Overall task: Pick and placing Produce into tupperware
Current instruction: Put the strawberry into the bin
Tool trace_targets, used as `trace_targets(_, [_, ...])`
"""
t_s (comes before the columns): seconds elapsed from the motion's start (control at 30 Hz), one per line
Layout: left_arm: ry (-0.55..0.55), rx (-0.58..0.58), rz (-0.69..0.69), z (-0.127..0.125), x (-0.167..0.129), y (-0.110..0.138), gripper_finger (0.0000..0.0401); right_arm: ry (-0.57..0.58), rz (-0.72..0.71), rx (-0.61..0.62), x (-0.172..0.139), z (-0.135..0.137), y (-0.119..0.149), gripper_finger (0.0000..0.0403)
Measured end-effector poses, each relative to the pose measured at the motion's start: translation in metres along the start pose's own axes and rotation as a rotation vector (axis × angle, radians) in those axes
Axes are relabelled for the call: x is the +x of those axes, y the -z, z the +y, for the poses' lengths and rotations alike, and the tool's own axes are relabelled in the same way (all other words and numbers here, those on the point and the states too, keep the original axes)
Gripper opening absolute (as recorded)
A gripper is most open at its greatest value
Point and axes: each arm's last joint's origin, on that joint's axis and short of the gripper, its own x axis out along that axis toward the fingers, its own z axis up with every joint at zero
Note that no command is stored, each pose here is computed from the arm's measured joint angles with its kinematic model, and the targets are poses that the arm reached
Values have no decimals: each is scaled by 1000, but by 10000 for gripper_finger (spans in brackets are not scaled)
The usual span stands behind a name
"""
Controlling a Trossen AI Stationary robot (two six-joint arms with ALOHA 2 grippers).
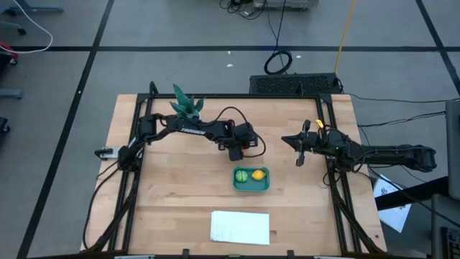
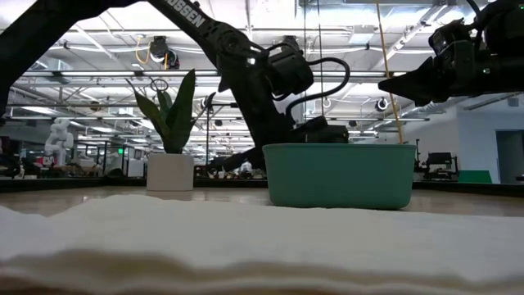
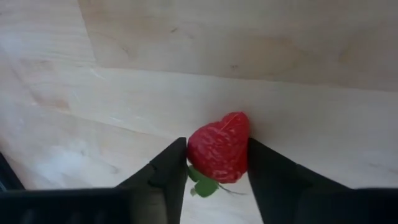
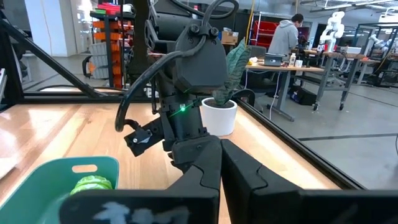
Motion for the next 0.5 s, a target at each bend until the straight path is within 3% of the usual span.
trace_targets(0.2, [-4,-2,4,0,0,0,109,0,0,0,0,0,0,0])
trace_targets(0.5, [-5,-57,65,1,0,2,136,0,0,3,0,0,0,0])
